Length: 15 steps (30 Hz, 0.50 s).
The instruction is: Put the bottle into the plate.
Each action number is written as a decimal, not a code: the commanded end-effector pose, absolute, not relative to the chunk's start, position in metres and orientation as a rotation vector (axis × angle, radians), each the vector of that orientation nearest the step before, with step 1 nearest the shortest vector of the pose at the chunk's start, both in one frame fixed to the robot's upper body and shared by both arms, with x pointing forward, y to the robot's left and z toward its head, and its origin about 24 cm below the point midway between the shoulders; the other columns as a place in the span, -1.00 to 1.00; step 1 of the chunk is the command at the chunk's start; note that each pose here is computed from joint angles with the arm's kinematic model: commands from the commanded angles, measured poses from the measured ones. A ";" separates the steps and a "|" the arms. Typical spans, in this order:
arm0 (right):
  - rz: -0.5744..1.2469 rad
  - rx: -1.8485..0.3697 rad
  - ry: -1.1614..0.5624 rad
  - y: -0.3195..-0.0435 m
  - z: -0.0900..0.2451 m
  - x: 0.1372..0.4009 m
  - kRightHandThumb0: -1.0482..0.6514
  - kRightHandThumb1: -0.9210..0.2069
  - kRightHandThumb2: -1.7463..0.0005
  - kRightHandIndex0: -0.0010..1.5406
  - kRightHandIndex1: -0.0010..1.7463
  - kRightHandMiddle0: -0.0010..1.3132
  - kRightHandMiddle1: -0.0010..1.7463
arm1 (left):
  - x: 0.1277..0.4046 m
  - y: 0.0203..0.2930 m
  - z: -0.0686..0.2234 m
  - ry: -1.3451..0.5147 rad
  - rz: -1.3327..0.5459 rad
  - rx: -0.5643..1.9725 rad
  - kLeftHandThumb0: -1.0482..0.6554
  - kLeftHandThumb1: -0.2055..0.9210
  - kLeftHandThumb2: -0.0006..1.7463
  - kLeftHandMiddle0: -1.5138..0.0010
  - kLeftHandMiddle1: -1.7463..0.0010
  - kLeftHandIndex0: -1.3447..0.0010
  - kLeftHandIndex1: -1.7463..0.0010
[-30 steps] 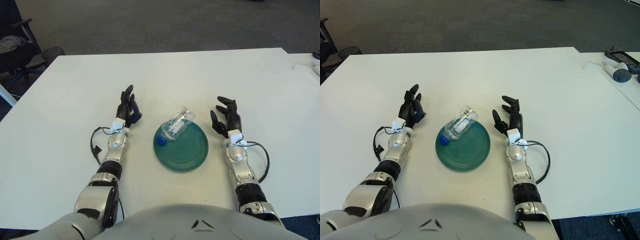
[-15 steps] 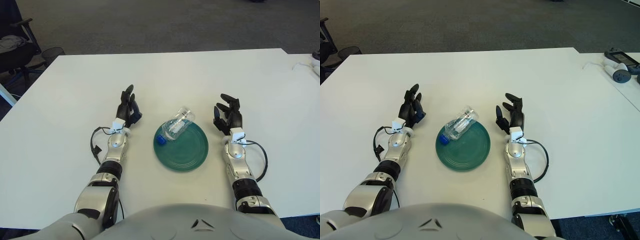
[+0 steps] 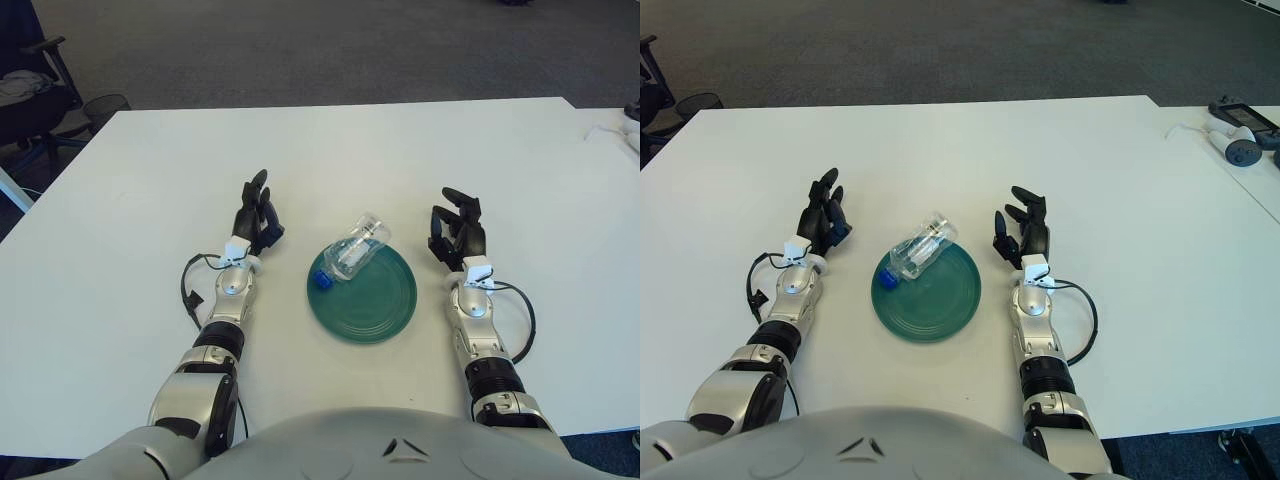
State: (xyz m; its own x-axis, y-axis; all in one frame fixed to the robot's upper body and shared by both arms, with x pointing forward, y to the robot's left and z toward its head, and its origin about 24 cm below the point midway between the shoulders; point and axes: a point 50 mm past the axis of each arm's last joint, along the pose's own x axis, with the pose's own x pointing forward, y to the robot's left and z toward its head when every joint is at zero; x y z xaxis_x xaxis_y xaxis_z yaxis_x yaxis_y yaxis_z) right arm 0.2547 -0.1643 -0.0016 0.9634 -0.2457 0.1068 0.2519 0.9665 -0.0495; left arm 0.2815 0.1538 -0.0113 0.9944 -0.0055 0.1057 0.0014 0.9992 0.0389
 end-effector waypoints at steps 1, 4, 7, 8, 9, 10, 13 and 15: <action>-0.266 -0.039 0.112 -0.163 -0.044 0.224 -0.39 -0.85 0.17 -0.66 -0.07 -1.00 0.06 | 0.243 0.155 -0.052 0.063 0.003 0.042 -0.74 1.00 0.19 0.65 0.95 1.00 0.41; -0.258 0.010 0.120 -0.163 -0.045 0.224 -0.37 -0.81 0.12 -0.63 -0.05 -1.00 0.09 | 0.244 0.155 -0.052 0.068 0.001 0.041 -0.74 1.00 0.19 0.65 0.95 1.00 0.41; -0.246 0.058 0.121 -0.163 -0.045 0.223 -0.37 -0.79 0.10 -0.62 -0.03 -1.00 0.11 | 0.244 0.156 -0.052 0.072 0.005 0.039 -0.74 1.00 0.19 0.65 0.95 1.00 0.42; -0.241 0.074 0.121 -0.163 -0.045 0.223 -0.37 -0.78 0.09 -0.62 -0.02 -1.00 0.11 | 0.244 0.156 -0.053 0.073 0.007 0.038 -0.74 1.00 0.19 0.65 0.95 1.00 0.42; -0.236 0.088 0.121 -0.163 -0.046 0.223 -0.37 -0.78 0.09 -0.62 -0.02 -1.00 0.12 | 0.244 0.156 -0.053 0.073 0.008 0.037 -0.74 1.00 0.19 0.65 0.95 1.00 0.42; -0.233 0.096 0.120 -0.163 -0.046 0.223 -0.38 -0.78 0.09 -0.62 -0.02 -1.00 0.12 | 0.244 0.156 -0.053 0.074 0.009 0.037 -0.74 1.00 0.19 0.65 0.95 1.00 0.42; -0.222 0.120 0.118 -0.164 -0.046 0.223 -0.39 -0.78 0.09 -0.63 -0.01 -1.00 0.14 | 0.244 0.156 -0.053 0.075 0.012 0.034 -0.74 1.00 0.20 0.66 0.95 1.00 0.42; -0.218 0.127 0.117 -0.164 -0.045 0.223 -0.40 -0.78 0.09 -0.64 -0.01 -1.00 0.15 | 0.244 0.156 -0.053 0.075 0.013 0.032 -0.75 1.00 0.20 0.66 0.95 1.00 0.42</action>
State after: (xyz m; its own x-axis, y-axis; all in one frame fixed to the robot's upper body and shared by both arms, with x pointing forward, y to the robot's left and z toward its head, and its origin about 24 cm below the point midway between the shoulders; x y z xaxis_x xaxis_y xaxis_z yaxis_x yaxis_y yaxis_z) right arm 0.2533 -0.1682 -0.0037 0.9770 -0.1952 0.0855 0.1885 0.9787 0.0813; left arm 0.2813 0.1535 -0.0115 0.9947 -0.0082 0.1028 0.0041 0.9992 0.0398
